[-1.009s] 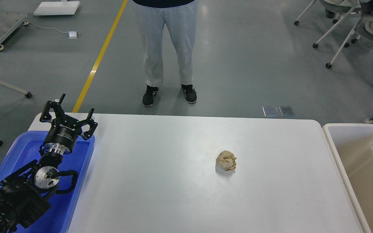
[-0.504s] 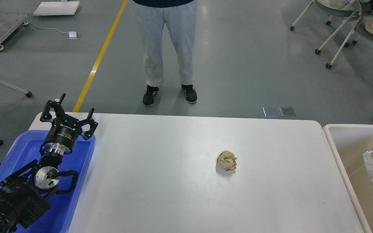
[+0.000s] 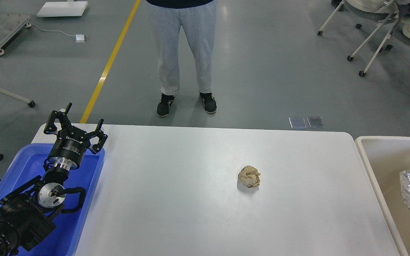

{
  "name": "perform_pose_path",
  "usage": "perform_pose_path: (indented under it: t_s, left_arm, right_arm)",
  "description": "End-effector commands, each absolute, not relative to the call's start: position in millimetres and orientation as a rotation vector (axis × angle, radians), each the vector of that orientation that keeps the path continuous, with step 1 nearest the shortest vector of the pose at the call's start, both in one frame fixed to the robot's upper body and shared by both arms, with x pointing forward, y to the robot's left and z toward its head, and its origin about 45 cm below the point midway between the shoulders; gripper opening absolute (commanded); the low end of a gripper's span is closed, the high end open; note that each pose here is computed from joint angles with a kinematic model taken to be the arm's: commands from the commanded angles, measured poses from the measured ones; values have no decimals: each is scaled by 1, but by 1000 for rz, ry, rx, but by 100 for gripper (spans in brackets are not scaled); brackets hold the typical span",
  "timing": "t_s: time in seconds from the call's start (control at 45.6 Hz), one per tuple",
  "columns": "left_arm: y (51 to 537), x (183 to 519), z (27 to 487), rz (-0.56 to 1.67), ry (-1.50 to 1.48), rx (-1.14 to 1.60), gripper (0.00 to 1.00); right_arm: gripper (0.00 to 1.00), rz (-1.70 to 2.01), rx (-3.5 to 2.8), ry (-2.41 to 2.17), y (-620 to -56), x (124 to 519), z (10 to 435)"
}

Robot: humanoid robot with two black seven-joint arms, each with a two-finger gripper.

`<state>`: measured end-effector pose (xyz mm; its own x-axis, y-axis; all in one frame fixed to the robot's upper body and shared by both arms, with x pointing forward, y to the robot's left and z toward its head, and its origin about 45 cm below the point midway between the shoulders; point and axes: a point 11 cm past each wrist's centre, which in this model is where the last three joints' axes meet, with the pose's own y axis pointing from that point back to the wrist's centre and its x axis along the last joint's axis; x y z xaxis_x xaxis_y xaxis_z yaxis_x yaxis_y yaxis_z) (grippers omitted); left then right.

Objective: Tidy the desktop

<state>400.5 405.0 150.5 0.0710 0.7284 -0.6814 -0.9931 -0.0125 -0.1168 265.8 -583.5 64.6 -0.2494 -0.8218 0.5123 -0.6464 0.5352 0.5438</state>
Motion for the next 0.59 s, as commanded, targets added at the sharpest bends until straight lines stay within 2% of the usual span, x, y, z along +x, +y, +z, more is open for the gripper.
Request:
perform_pose_path:
  t_s: [0.0, 0.132, 0.175, 0.241, 0.263, 0.329, 0.373, 0.57]
  left_arm:
    - [405, 400, 150, 1455, 497, -678, 100]
    - [405, 401, 151, 1454, 496, -679, 100]
    - [405, 400, 150, 1455, 497, -678, 100]
    - [405, 400, 150, 1455, 497, -678, 100]
    - [405, 401, 151, 1454, 496, -679, 100]
    - [405, 400, 150, 1455, 497, -678, 100]
    - [405, 400, 150, 1455, 497, -678, 100]
    - [405, 400, 150, 1455, 497, -678, 100]
  right_arm:
    - [0, -280, 1129, -2014, -580, 266, 61]
    - [0, -273, 1121, -2018, -580, 266, 61]
    - [18, -270, 1118, -2020, -580, 267, 62]
    - [55, -260, 1122, -2028, -580, 272, 65]
    - [62, -258, 1124, -2031, -580, 273, 66]
    - [70, -255, 1127, -2033, -579, 275, 67]
    - [80, -251, 1123, -2036, -580, 275, 68]
    - [96, -212, 1078, -2053, -583, 277, 73]
